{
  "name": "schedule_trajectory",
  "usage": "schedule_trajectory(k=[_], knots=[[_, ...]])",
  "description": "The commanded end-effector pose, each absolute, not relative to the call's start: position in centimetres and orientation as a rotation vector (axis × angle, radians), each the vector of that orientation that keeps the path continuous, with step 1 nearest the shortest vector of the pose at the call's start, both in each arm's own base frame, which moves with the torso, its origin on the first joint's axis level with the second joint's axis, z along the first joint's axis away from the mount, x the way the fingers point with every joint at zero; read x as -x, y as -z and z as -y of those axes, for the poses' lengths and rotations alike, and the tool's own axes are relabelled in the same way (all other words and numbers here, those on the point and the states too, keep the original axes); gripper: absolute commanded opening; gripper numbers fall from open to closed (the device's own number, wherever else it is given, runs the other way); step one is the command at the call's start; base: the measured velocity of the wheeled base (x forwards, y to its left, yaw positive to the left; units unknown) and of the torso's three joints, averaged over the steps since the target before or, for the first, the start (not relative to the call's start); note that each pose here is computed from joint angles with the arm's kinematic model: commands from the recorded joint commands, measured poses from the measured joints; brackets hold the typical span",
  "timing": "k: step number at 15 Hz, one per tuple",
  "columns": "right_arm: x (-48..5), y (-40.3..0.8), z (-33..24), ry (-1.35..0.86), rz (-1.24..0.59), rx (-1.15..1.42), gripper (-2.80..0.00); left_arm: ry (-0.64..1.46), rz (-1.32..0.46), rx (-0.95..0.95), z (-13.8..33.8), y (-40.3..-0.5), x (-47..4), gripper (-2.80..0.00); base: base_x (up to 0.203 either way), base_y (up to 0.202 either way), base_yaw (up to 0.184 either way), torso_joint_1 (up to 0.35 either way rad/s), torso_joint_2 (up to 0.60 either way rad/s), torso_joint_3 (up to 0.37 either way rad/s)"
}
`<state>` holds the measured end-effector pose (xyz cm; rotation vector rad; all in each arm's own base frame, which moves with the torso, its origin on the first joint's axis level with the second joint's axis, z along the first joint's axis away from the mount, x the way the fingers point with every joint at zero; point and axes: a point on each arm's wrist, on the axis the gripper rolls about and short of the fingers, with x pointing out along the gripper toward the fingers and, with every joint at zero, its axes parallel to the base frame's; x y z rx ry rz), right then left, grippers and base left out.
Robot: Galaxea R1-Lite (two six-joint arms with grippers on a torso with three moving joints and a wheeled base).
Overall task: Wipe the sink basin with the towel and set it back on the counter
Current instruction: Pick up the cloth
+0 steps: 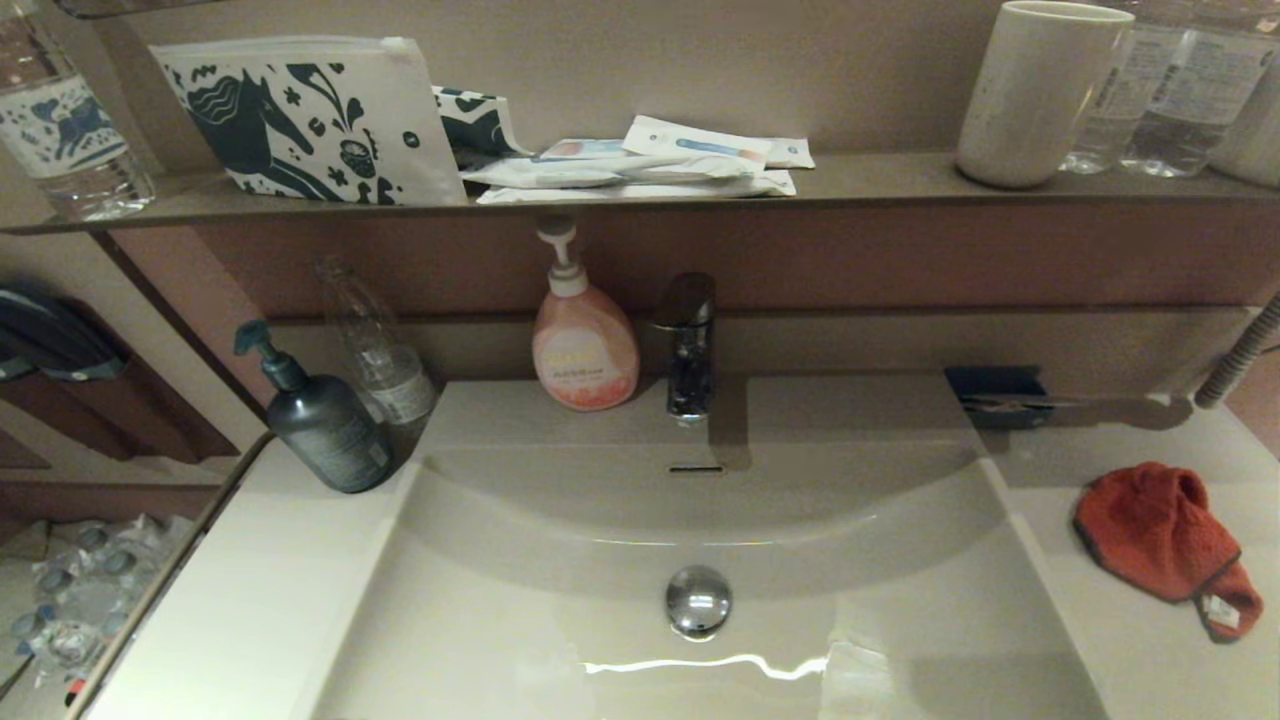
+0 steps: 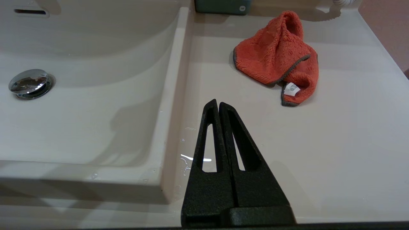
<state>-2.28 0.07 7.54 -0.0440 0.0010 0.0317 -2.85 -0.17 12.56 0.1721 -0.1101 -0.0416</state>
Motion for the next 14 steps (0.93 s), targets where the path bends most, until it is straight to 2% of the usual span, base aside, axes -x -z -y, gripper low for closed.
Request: schedule_trajectory(k=[1, 6, 14], knots=[[2.3, -7.6, -0.1, -0.032, 0.001, 0.044, -2.80, 0.065, 0.104, -0.175, 0.2, -10.3, 3.2, -2.80, 0.000, 0.000, 0.000, 0.000, 0.00, 0.000], [2.3, -7.6, -0.1, -0.032, 0.000, 0.044, -2.80, 0.072, 0.027, -0.176, 0.2, -8.0, 2.4, -2.80, 0.000, 0.000, 0.000, 0.000, 0.00, 0.000], [2.3, -7.5, -0.1, -0.032, -0.001, 0.044, -2.80, 0.055, 0.033, -0.144, 0.2, -7.8, 2.3, -2.80, 0.000, 0.000, 0.000, 0.000, 0.00, 0.000]])
